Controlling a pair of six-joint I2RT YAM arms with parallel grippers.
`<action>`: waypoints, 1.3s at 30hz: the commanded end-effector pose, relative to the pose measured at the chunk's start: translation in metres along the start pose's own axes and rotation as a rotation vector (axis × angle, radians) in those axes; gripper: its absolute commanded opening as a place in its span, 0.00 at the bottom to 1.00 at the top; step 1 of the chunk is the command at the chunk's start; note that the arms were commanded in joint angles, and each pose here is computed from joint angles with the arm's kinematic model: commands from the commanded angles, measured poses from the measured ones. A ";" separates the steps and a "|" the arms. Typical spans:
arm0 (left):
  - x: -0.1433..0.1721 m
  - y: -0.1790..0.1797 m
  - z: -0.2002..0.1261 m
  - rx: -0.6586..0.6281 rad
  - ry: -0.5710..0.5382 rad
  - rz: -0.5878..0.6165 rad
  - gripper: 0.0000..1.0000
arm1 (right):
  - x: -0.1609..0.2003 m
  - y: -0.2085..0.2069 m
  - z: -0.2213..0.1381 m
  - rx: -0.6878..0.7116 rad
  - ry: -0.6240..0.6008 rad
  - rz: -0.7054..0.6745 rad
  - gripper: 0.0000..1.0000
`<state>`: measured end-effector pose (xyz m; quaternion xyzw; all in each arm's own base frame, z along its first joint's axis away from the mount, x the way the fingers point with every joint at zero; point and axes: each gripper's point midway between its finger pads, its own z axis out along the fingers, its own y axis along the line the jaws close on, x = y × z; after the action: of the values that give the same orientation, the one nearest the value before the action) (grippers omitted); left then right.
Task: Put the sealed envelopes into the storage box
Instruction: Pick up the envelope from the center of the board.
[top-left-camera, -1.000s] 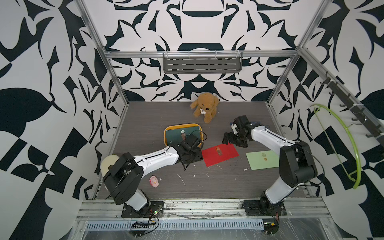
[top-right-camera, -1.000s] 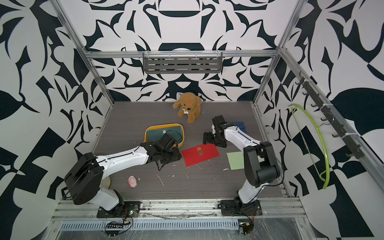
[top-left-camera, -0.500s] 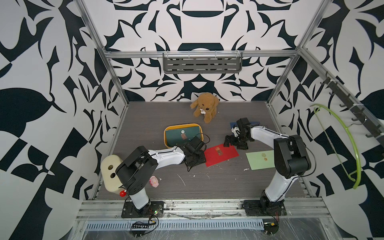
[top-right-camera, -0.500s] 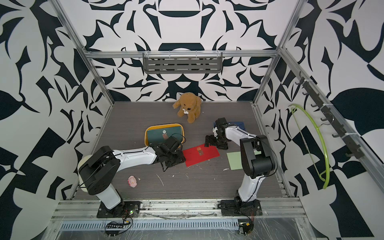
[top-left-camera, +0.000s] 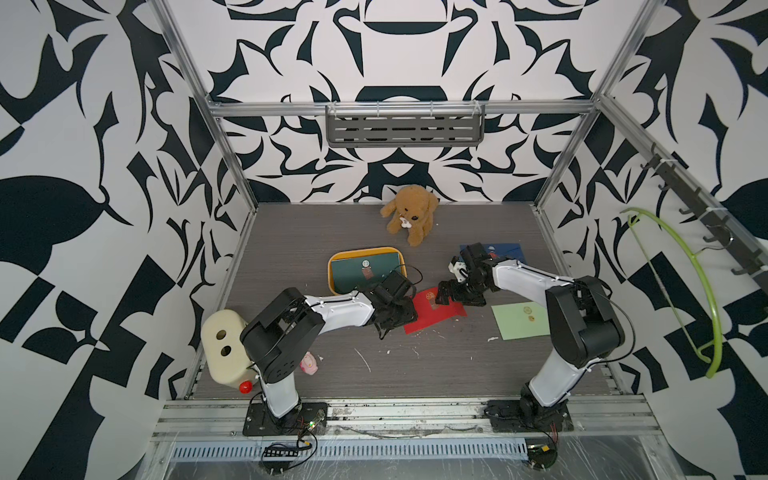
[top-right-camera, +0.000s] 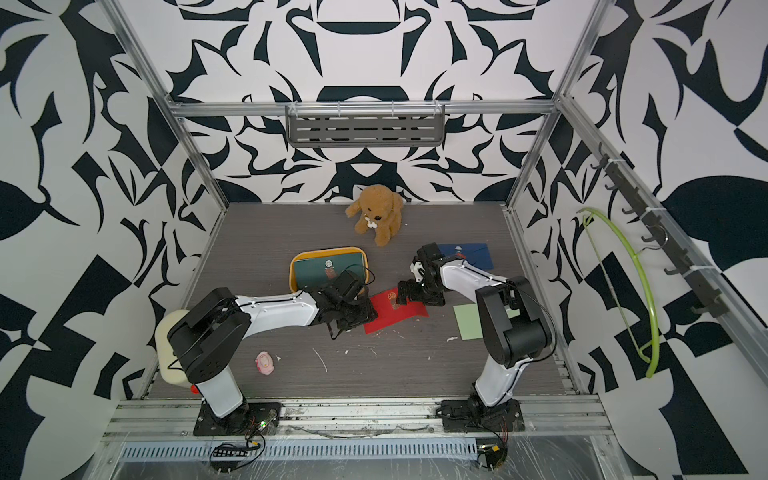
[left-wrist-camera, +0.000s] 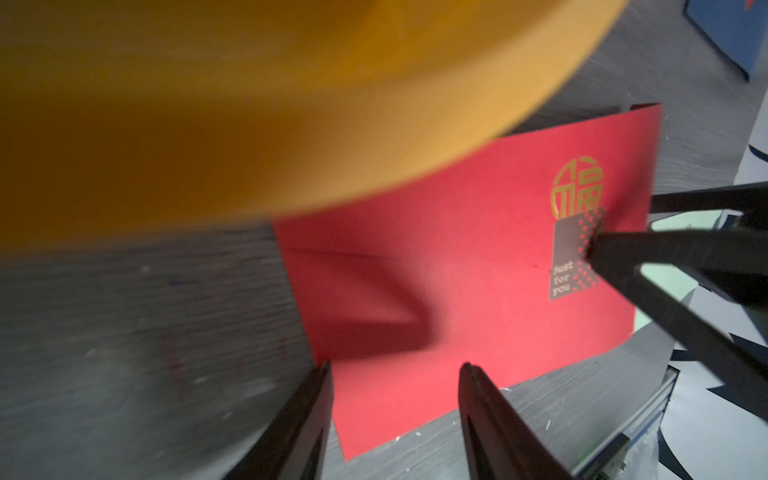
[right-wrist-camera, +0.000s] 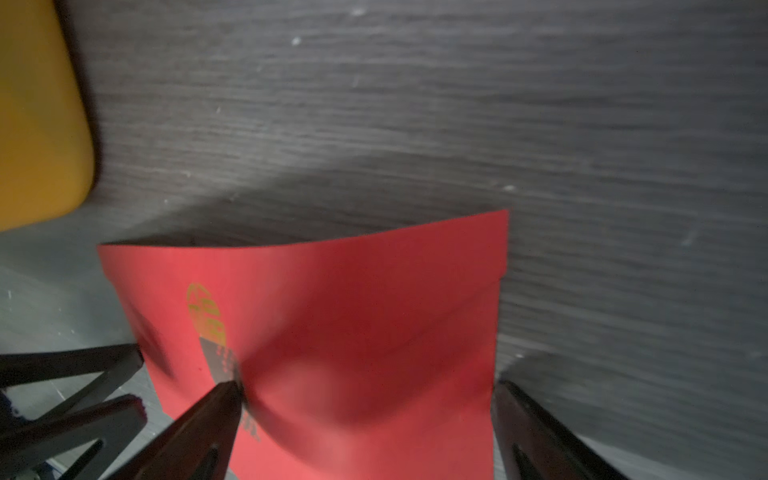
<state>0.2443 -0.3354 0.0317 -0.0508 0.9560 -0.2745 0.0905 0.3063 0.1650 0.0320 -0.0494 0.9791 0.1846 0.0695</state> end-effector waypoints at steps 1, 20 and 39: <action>0.018 0.021 0.012 -0.061 0.077 -0.008 0.55 | 0.027 0.012 0.002 -0.012 0.072 -0.035 0.99; 0.008 -0.005 -0.045 0.020 0.028 0.097 0.54 | 0.070 0.016 0.006 0.110 0.172 -0.229 0.81; -0.008 -0.047 -0.027 0.330 0.157 0.787 0.56 | 0.076 0.046 0.005 -0.003 0.223 -0.334 0.79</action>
<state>0.2510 -0.3514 0.0819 0.2948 0.8808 -0.3527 0.1137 0.2298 0.1970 0.0253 -0.2149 0.9648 0.1516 0.0026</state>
